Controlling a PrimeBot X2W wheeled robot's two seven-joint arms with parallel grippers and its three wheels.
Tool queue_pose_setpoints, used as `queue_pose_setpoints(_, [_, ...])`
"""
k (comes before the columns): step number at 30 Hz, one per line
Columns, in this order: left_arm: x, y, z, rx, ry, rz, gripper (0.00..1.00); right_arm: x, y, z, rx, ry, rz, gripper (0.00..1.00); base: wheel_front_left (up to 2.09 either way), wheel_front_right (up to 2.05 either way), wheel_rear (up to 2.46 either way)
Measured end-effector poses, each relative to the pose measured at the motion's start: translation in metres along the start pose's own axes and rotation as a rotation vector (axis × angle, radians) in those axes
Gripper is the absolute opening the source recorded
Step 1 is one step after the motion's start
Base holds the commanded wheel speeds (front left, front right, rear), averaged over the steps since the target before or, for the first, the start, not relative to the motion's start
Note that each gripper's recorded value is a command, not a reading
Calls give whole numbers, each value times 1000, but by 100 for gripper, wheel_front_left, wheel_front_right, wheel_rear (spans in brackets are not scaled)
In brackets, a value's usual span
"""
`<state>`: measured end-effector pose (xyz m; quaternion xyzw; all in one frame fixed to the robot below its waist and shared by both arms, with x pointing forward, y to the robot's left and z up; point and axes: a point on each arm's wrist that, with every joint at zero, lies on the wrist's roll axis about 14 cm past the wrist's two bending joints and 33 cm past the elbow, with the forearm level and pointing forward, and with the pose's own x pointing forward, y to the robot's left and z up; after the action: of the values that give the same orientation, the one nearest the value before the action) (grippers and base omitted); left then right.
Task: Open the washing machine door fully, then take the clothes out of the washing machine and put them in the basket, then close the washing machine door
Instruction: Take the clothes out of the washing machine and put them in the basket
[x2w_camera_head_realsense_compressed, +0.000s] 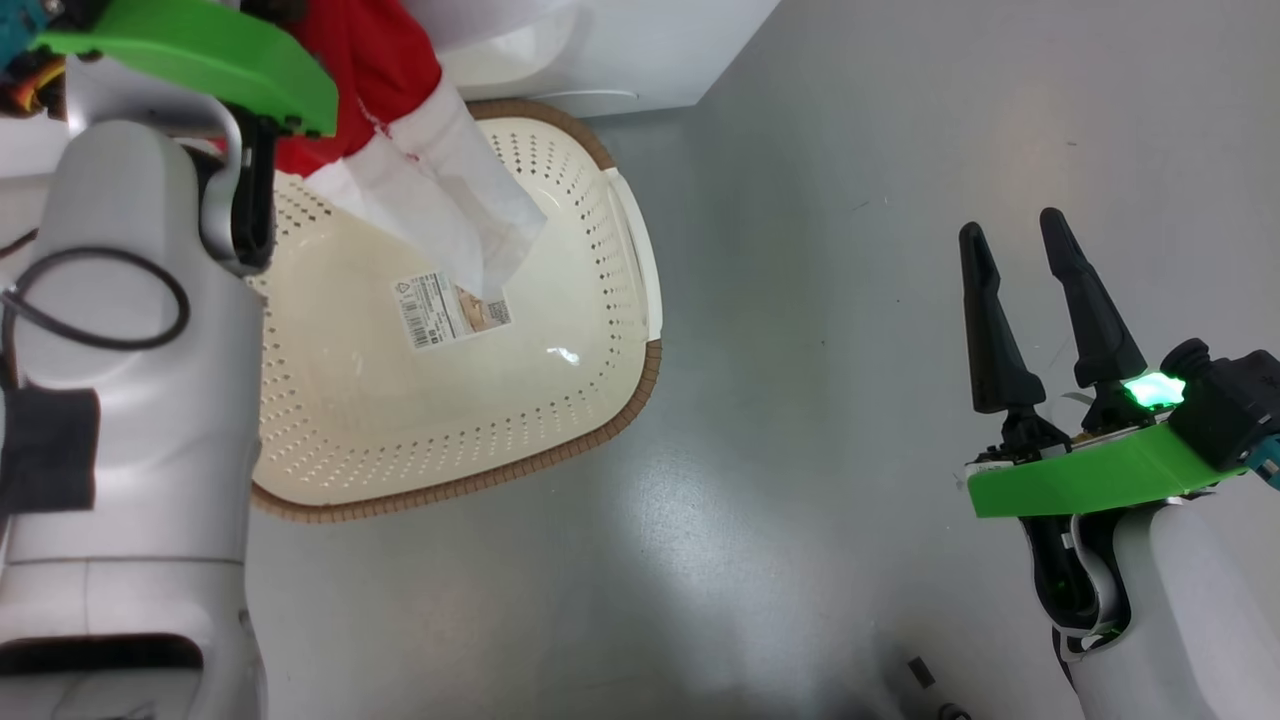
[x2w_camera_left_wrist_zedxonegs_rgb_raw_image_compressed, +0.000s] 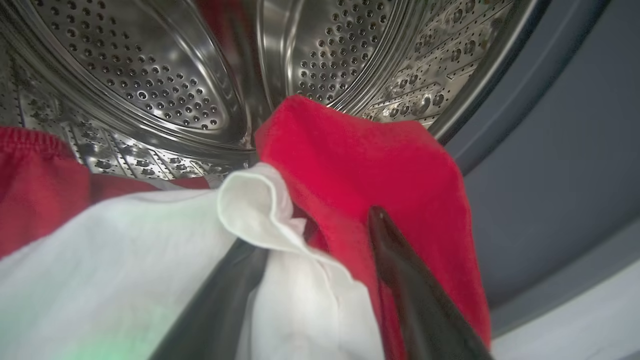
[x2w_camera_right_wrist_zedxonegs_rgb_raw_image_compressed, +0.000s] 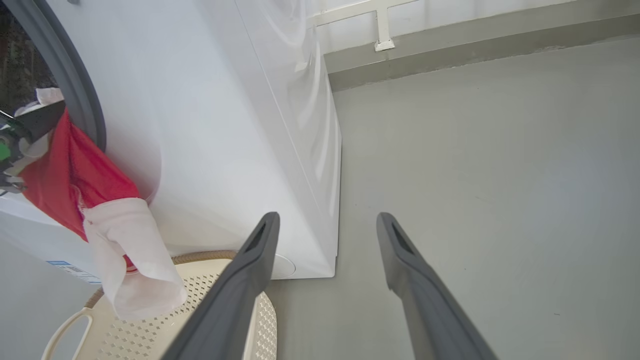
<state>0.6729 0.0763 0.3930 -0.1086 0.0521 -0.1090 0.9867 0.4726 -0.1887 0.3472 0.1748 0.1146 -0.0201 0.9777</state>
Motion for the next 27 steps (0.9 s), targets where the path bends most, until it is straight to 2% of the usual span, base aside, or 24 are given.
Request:
queue_pose_setpoints(10, [11,-7,-6,30,64,-27,100,-2,0,3,0,-5,-2,100,0,0,0])
queue_pose_setpoints(11, [12,-8,-7,31,70,-28,97,-2,0,3,1,-5,-2,100,0,0,0])
queue_pose_setpoints(13, [13,-8,-9,37,83,-29,68,-3,0,4,2,-7,-1,100,0,0,0])
queue_pose_setpoints(14, [13,-8,-9,42,87,-31,37,-3,1,5,2,-8,0,100,0,0,0])
queue_pose_setpoints(15, [13,-9,-10,48,91,-33,37,-3,1,5,2,-9,0,100,0,0,0])
queue_pose_setpoints(16, [12,-9,-11,49,97,-35,22,-4,1,6,3,-11,0,100,0,0,0])
queue_pose_setpoints(17, [12,-10,-12,50,100,-36,22,-4,1,7,3,-12,0,100,0,0,0])
queue_pose_setpoints(20, [11,-11,-10,58,100,-39,0,-4,2,8,3,-15,2,100,0,0,0])
queue_pose_setpoints(27, [10,-7,-2,59,83,-31,0,-3,5,9,7,-19,11,100,0,0,0])
